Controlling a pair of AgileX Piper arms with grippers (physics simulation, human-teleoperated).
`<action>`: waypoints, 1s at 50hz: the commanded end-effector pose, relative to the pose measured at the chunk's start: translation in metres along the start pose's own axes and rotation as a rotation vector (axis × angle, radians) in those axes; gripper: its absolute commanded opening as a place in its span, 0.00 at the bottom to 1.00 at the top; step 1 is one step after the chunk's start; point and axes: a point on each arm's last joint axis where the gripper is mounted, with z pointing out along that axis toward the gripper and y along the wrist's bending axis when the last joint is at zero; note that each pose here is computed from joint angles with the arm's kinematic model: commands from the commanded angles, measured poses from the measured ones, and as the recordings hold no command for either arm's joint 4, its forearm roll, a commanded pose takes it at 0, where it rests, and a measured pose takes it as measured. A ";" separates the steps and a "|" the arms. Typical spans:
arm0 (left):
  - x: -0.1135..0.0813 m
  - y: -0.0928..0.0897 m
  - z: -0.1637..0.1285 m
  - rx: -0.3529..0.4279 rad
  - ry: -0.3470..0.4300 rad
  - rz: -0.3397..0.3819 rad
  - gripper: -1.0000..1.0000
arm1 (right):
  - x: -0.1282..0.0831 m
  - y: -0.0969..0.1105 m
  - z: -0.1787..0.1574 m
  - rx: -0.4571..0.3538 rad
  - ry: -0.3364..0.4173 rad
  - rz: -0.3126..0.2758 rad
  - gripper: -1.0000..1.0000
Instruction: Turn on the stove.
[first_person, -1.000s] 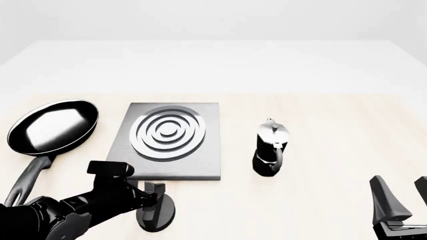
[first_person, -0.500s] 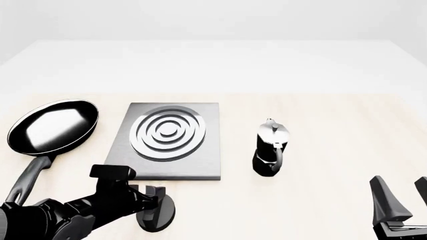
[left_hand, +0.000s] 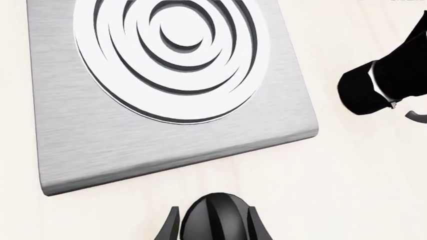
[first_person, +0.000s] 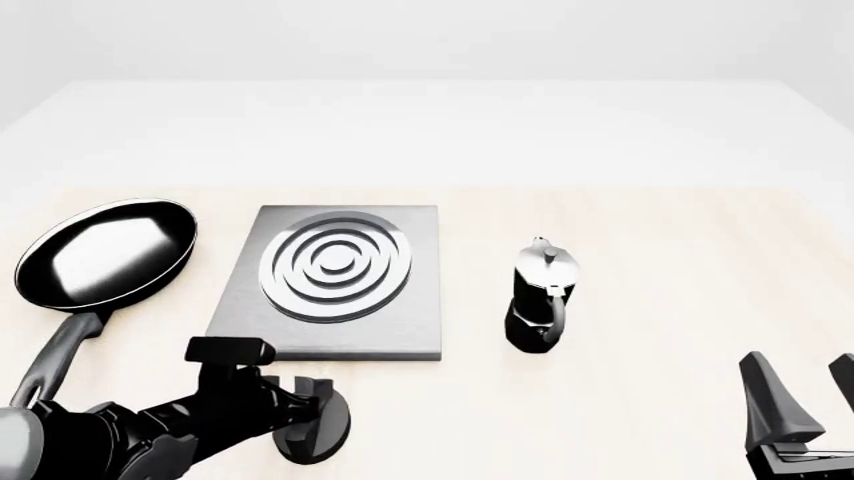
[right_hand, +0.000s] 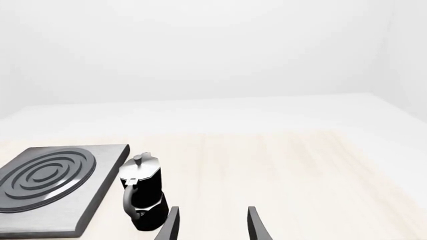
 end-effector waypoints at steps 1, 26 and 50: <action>0.008 0.003 0.006 -0.008 0.025 -0.001 1.00 | 0.000 0.000 0.000 0.000 0.000 0.001 1.00; -0.009 0.027 -0.008 -0.095 -0.043 -0.024 1.00 | 0.000 0.000 0.002 -0.007 0.010 -0.003 1.00; -0.013 0.039 -0.015 -0.136 -0.074 -0.042 1.00 | 0.000 0.001 0.003 -0.008 0.012 -0.005 1.00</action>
